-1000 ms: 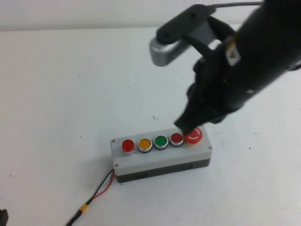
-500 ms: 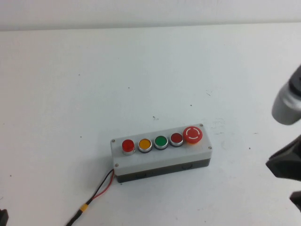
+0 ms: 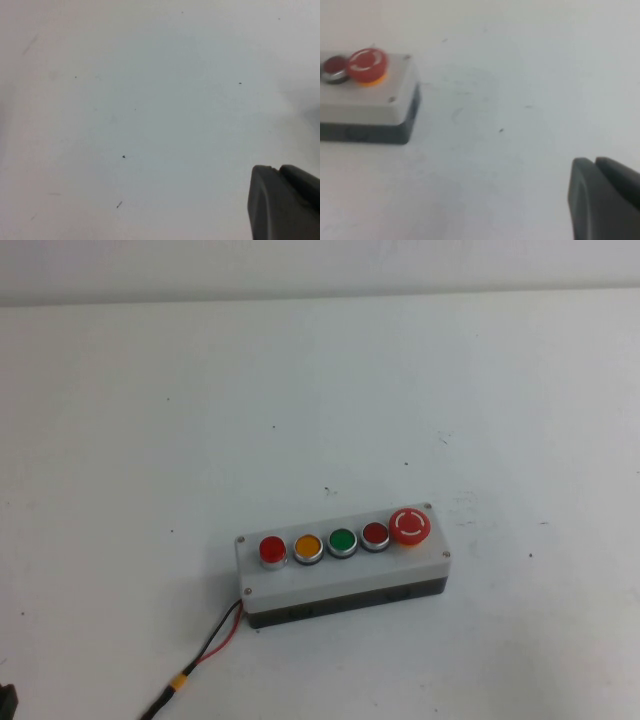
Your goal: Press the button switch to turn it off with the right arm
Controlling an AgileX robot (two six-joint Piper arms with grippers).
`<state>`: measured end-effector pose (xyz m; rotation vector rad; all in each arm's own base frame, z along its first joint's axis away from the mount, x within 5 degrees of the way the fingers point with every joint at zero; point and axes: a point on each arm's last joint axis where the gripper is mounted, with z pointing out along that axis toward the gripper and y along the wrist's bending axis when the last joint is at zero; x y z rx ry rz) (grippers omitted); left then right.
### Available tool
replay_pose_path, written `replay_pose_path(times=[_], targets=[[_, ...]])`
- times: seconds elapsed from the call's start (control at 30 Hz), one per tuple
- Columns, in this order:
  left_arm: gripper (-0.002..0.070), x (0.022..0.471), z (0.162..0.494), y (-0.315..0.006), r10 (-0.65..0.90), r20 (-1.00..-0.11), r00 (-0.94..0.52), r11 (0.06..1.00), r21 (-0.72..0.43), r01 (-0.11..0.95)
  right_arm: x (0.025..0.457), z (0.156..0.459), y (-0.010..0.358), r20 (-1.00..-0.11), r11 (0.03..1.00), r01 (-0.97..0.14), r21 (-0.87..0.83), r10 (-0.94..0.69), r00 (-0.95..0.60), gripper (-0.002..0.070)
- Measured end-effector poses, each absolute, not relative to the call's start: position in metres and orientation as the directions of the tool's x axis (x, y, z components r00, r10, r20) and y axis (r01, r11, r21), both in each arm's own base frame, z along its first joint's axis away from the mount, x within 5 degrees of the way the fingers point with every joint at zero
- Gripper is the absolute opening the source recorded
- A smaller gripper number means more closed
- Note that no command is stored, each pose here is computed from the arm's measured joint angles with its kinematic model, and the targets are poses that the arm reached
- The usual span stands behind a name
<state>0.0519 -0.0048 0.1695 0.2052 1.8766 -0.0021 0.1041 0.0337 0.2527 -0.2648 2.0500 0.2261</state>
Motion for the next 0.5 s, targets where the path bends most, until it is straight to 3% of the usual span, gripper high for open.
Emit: replay_pose_path(times=[0.13,0.27,0.5], targets=[[-0.0002,0.052,0.170,-0.005,0.141,-0.945,-0.296,0.984,0.102,0.143,0.091,0.216,0.018,-0.970,0.983,-0.178,0.045,0.001,-0.244,-0.0016],[-0.0002,0.052,0.170,-0.005,0.141,-0.945,-0.296,0.984,0.102,0.143,0.080,0.203,0.009,-0.997,0.991,-0.113,0.067,0.061,-0.056,-0.0016],[-0.0002,0.052,0.170,-0.005,0.141,-0.945,-0.296,0.984,0.102,0.143,0.066,0.195,0.007,-0.989,0.987,-0.093,0.128,0.119,-0.091,-0.0016]])
